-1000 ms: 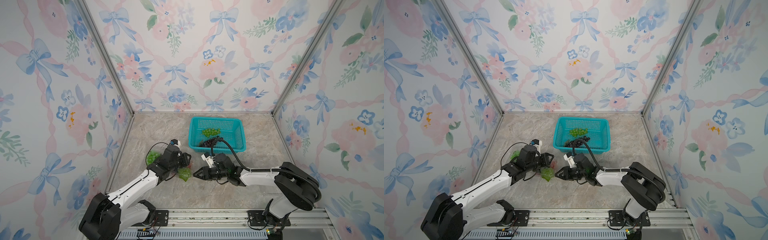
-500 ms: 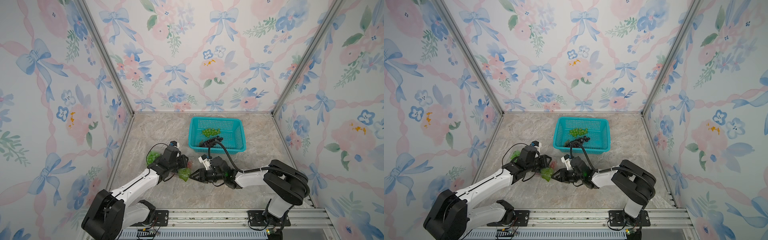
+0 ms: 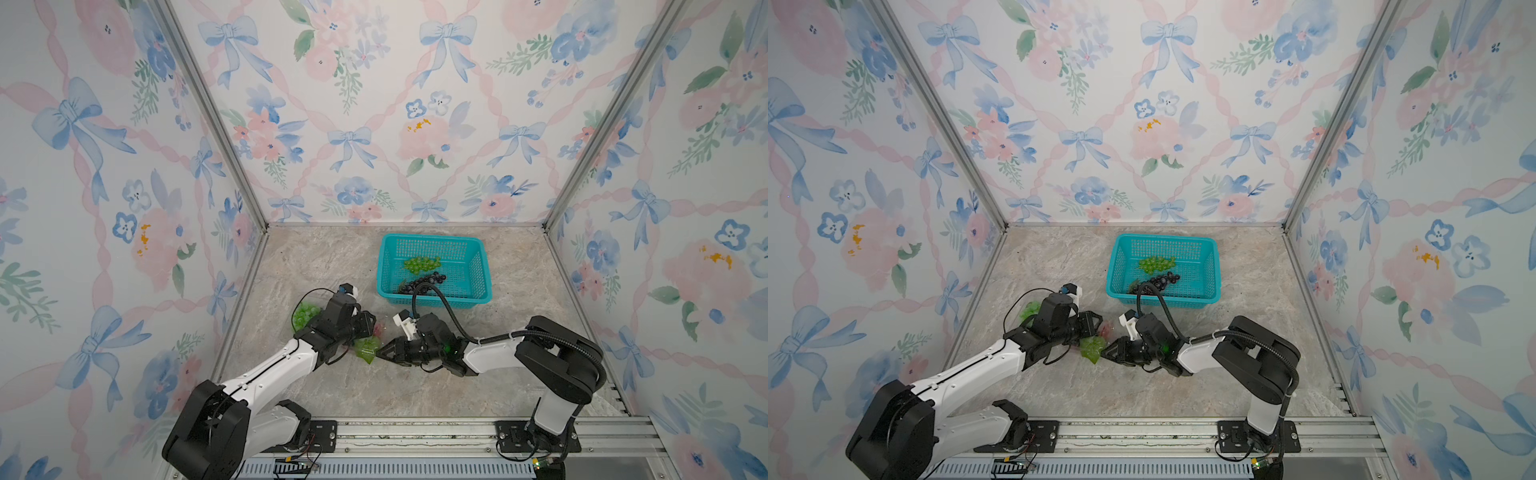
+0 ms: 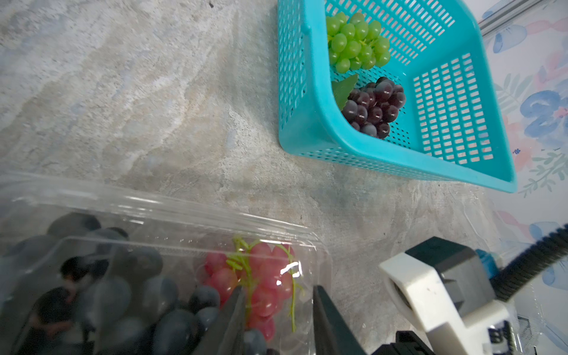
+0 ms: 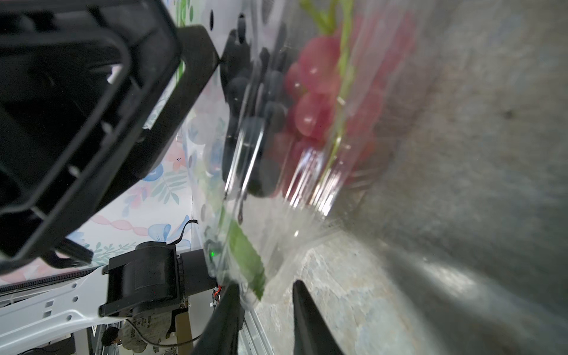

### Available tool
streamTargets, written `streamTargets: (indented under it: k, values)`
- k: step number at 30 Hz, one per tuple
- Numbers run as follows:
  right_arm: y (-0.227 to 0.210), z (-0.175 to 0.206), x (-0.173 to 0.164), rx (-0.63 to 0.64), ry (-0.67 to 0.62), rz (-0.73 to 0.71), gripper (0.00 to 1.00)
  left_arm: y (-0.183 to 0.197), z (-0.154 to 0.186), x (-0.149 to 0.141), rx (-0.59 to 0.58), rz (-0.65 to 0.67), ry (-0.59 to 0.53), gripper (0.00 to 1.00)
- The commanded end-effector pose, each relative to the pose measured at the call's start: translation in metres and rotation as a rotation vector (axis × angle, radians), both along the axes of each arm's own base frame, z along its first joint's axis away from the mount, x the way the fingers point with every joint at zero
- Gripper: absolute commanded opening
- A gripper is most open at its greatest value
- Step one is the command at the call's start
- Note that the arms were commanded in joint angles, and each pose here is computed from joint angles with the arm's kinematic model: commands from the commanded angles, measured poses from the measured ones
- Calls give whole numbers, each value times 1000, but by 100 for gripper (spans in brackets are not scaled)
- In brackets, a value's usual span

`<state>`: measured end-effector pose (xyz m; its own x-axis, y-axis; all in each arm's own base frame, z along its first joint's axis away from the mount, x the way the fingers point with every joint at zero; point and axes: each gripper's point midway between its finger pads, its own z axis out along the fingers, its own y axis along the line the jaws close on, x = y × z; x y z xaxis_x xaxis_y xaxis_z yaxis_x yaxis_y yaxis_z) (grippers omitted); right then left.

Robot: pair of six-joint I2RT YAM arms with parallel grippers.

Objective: Pack grapes into containers
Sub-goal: Close the packing box at the center of the board.

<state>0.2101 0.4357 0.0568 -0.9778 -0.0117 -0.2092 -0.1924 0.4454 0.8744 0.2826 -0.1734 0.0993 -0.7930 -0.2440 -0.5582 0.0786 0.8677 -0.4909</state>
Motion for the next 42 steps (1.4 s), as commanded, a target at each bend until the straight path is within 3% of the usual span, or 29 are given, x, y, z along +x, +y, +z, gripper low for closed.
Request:
streamTargets:
  k: [1,10,34,42]
  values:
    - [8,-2,5,10,-16,-7,29,7,-17,-11,18,8,55,39]
    - [13,2,1,33,-3,-1,40,9,-15,-12,9,15,45,39]
    - [20,-3,-26,68,63,40,36,12,-14,-13,0,19,39,39]
    - [22,-8,-15,98,75,1,30,13,-13,-14,-5,21,38,39]
